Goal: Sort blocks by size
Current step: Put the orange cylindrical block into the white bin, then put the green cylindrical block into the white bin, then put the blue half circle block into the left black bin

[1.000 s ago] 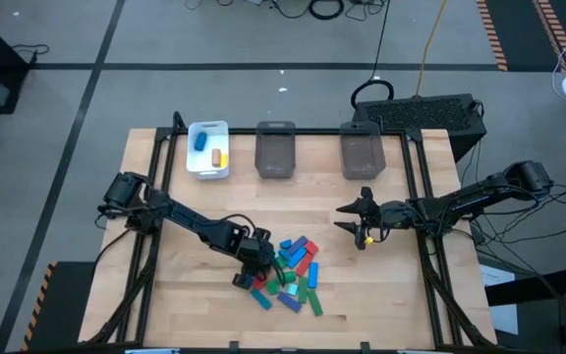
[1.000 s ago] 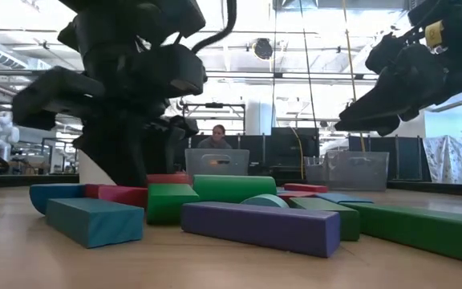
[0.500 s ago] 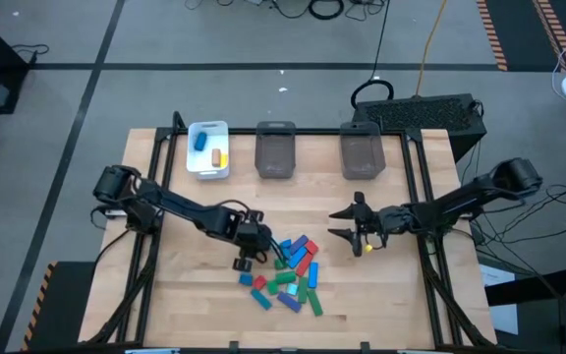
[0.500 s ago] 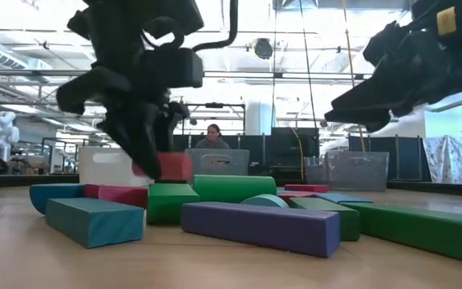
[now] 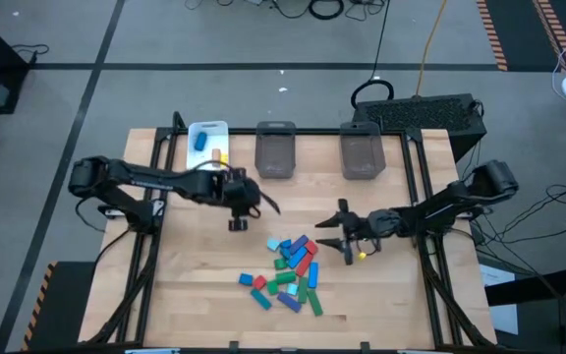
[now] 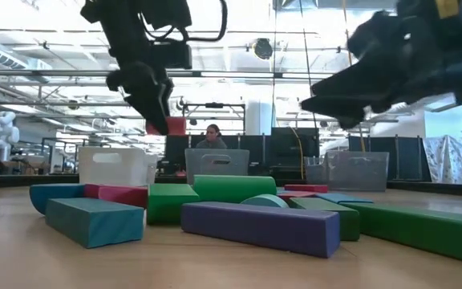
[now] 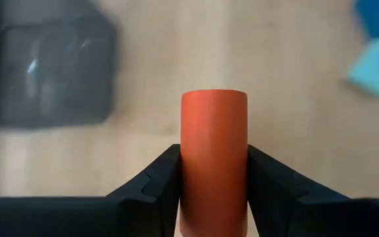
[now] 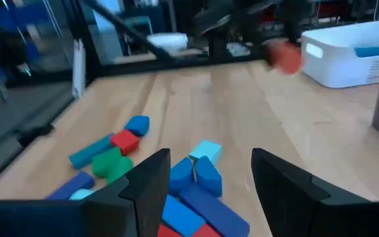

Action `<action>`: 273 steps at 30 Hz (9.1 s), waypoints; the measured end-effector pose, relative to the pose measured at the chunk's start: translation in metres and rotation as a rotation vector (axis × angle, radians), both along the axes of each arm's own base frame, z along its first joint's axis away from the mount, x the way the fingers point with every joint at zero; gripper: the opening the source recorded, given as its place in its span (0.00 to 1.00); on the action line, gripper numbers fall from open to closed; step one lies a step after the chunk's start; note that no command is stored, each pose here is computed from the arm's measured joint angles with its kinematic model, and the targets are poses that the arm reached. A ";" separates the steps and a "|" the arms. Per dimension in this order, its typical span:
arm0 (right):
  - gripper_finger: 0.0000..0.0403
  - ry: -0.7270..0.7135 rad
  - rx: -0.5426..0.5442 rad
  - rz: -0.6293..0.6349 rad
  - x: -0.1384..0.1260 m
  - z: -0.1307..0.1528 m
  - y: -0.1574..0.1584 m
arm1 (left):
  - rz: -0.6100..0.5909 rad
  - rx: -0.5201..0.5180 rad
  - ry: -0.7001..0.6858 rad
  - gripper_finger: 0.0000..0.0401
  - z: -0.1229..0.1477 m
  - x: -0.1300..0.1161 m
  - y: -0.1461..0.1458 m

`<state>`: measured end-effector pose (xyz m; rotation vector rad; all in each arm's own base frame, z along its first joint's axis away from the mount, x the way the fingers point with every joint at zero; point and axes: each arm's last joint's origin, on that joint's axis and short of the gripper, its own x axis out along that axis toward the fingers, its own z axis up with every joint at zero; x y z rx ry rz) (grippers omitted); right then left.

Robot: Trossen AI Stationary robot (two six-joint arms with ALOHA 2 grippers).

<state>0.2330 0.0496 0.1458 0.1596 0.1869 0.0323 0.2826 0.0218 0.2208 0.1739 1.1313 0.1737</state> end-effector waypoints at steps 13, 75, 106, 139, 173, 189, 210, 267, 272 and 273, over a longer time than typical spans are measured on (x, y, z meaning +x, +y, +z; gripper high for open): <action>0.50 0.138 -0.185 0.030 0.078 0.009 0.013 | 0.300 0.043 0.033 0.35 0.018 -0.039 0.080; 0.60 0.324 -0.119 0.147 0.117 -0.007 0.081 | 0.365 -0.053 -0.306 0.60 0.086 -0.095 0.057; 0.51 0.471 -0.131 0.129 0.115 -0.048 0.097 | -0.131 -0.158 -0.468 0.60 -0.033 -0.030 -0.090; 0.30 0.360 -0.147 0.099 0.116 0.012 0.068 | -0.606 0.057 -0.519 0.60 -0.055 -0.012 -0.126; 0.30 0.174 0.088 0.239 0.134 0.038 0.031 | -0.658 0.235 -0.701 0.59 -0.037 -0.006 -0.136; 0.31 0.158 0.111 0.225 0.135 0.040 0.028 | -0.633 0.251 -0.701 0.35 -0.034 -0.007 -0.135; 0.56 0.230 0.016 -0.111 0.133 0.031 0.015 | 0.002 0.509 -0.680 0.35 0.044 -0.077 -0.072; 0.56 0.374 -0.025 -0.064 0.122 0.019 0.035 | 1.024 0.072 -0.235 0.42 -0.049 -0.138 0.189; 0.56 0.376 -0.039 -0.060 0.122 0.018 0.034 | 1.023 0.076 -0.244 0.54 -0.048 -0.138 0.189; 0.56 0.382 -0.042 -0.059 0.122 0.018 0.034 | 1.023 0.078 -0.246 0.57 -0.048 -0.138 0.189</action>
